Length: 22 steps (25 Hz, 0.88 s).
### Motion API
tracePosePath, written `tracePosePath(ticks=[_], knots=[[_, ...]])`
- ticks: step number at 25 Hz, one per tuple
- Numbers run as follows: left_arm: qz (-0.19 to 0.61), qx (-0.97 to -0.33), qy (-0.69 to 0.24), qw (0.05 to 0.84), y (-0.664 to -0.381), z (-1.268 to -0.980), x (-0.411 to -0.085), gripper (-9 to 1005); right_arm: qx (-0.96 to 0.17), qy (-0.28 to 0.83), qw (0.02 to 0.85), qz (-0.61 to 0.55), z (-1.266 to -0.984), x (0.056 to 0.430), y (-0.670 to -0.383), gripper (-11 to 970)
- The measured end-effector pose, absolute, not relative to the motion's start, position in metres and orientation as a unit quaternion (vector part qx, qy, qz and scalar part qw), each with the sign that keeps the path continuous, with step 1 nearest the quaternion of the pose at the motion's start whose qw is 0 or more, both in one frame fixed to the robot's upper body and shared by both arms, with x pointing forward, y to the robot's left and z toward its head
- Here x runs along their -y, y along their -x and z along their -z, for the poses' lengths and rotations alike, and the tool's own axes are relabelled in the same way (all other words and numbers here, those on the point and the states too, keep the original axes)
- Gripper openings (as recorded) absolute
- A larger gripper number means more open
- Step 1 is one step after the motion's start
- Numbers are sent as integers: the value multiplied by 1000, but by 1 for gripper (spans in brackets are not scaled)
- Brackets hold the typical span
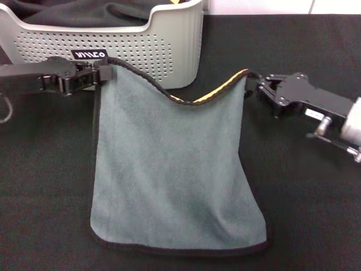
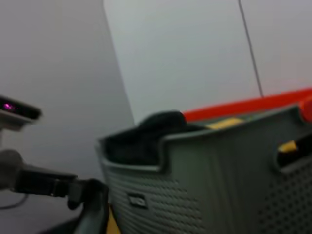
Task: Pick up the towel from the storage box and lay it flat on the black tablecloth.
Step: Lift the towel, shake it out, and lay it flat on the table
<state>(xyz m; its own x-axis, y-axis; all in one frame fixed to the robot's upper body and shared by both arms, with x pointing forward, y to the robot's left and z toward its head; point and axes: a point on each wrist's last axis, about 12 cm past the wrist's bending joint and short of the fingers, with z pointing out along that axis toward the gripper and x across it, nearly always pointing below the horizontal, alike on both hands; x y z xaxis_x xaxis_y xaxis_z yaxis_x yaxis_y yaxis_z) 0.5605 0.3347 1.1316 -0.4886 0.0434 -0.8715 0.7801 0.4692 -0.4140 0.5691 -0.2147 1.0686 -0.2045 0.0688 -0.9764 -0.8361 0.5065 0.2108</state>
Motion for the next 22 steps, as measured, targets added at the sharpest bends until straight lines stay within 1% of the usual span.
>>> tracePosePath(ticks=[2,9,17,22], knots=[[409,-761,-271,425,-570,-1127,-330,39,-682,288,551,-386,-1067,210,-578,42],[364,-784,-254,433,-580,-1121,-335,42,-724,290,521,-347,-1065,202,-598,46],[337,-801,-235,436,-578,-1113,-345,46,-741,292,508,-327,-1062,199,-604,51],[334,-802,-237,434,-577,-1109,-343,48,-739,296,513,-322,-1066,199,-609,54]])
